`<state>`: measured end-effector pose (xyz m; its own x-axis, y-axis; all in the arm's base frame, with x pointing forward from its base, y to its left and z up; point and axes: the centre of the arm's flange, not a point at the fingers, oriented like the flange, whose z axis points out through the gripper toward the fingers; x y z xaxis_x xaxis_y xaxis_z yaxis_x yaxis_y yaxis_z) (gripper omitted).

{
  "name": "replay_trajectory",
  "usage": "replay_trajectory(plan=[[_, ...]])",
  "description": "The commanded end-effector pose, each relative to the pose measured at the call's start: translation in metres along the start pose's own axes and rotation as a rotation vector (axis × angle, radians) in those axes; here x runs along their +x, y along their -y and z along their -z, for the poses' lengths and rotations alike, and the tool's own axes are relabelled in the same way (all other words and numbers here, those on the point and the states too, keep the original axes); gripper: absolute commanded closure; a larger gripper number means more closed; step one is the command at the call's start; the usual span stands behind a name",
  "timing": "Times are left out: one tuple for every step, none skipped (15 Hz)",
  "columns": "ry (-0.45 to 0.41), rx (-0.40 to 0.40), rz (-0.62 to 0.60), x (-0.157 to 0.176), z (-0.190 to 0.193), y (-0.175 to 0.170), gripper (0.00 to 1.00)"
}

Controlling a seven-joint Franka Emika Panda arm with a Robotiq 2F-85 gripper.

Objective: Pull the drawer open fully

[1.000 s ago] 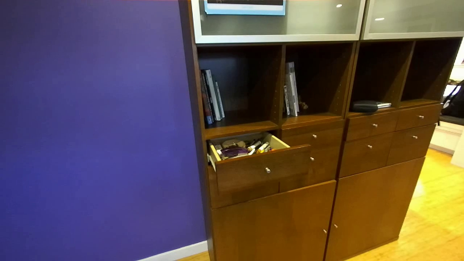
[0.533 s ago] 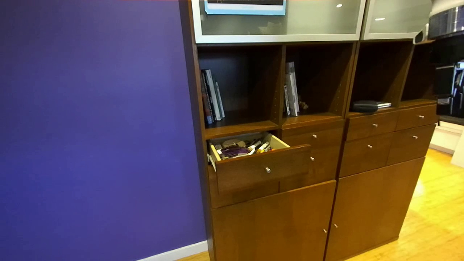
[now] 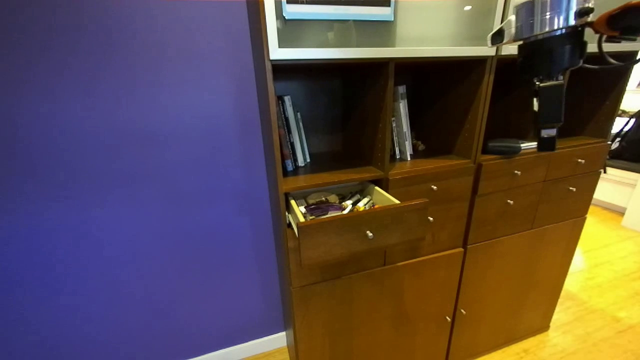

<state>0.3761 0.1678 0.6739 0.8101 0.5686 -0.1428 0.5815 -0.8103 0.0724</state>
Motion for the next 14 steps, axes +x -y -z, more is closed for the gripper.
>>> replay_trajectory(plan=[[-0.103, -0.078, 0.151, 0.044, 0.020, 0.032, 0.00], [-0.145, -0.084, 0.183, 0.054, 0.021, 0.040, 0.00], [-0.182, -0.084, 0.218, 0.064, 0.024, 0.047, 0.00], [-0.216, -0.074, 0.274, 0.072, 0.024, 0.058, 0.00], [-0.228, -0.101, 0.312, 0.078, 0.022, 0.064, 0.00], [-0.196, -0.078, 0.238, 0.064, 0.017, 0.058, 0.00], [-0.210, -0.083, 0.266, 0.070, 0.016, 0.063, 0.00], [-0.212, -0.083, 0.281, 0.073, 0.015, 0.066, 0.00], [-0.212, -0.083, 0.288, 0.075, 0.015, 0.066, 0.00], [-0.212, -0.083, 0.292, 0.075, 0.015, 0.066, 0.00], [-0.213, -0.083, 0.293, 0.075, 0.016, 0.066, 0.00], [-0.214, -0.084, 0.295, 0.075, 0.016, 0.066, 0.00], [-0.227, -0.050, 0.311, 0.072, 0.014, 0.057, 0.00], [-0.254, -0.018, 0.365, 0.086, 0.008, 0.058, 0.00]])
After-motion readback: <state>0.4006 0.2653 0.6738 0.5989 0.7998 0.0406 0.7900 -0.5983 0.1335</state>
